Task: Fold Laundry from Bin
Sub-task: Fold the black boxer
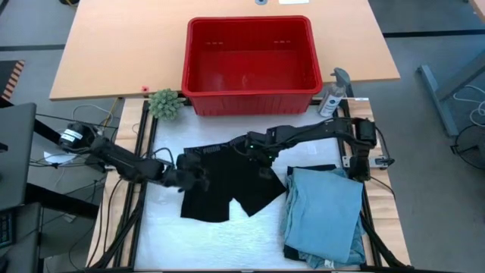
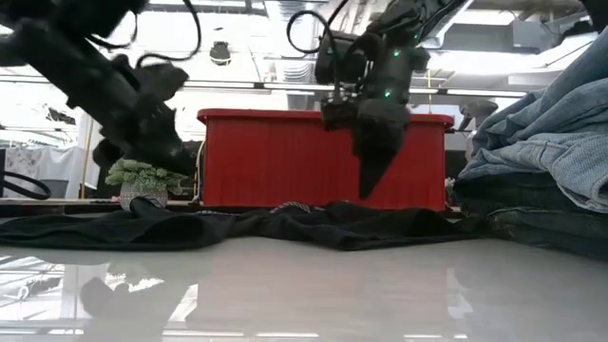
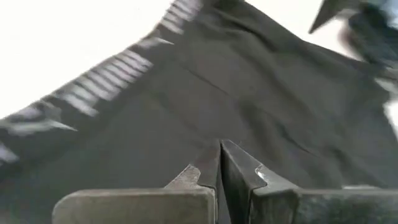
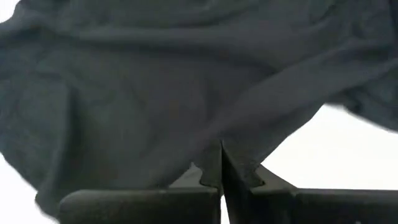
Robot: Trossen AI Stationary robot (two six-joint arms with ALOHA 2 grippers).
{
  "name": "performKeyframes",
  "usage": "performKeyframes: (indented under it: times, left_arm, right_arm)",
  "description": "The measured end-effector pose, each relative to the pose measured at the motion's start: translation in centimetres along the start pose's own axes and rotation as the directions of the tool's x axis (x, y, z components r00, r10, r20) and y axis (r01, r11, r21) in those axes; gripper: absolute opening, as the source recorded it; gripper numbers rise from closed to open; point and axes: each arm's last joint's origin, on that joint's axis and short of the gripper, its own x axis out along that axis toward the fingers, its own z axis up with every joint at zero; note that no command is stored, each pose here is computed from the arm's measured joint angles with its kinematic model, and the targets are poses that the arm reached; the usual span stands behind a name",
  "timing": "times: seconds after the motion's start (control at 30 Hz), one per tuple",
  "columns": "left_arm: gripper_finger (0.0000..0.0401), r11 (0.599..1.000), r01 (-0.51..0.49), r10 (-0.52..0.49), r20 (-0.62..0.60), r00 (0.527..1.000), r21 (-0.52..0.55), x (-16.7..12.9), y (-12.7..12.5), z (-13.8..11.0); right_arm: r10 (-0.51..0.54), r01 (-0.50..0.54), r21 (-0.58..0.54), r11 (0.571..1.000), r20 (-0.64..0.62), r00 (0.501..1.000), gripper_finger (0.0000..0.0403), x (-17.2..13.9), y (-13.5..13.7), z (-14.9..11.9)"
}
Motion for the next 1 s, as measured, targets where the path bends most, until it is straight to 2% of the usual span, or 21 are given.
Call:
performKeyframes:
  times: [0.1,0.37,0.63,0.83,1.0]
  left_arm:
    - [0.0,0.997,-0.072,0.072,-0.006,0.997,0.017,0.8,1.1,0.7]
    - [0.0,0.979,-0.188,0.191,-0.027,0.981,0.081,2.2,3.1,1.7]
    - [0.0,0.951,-0.287,0.302,-0.146,0.942,0.119,5.1,4.8,-0.4]
    - [0.0,0.95,-0.311,0.313,-0.145,0.939,0.035,6.9,4.8,-1.6]
    - [0.0,0.948,-0.319,0.316,-0.171,0.933,0.012,6.2,4.9,-1.3]
  right_arm:
    - [-0.004,0.004,0.007,1.0,-0.018,1.0,0.0035,1.3,-0.7,0.1]
    - [-0.004,0.004,-0.012,1.0,-0.055,0.998,0.0015,2.3,-1.6,-0.2]
    - [-0.002,0.002,-0.008,1.0,-0.102,0.995,0.0032,2.1,-1.6,-0.7]
    - [-0.005,0.003,-0.01,1.0,-0.203,0.979,0.0016,2.0,-1.5,-1.6]
    - [-0.107,0.1,-0.038,0.994,-0.332,0.937,0.0036,1.6,-2.0,-2.9]
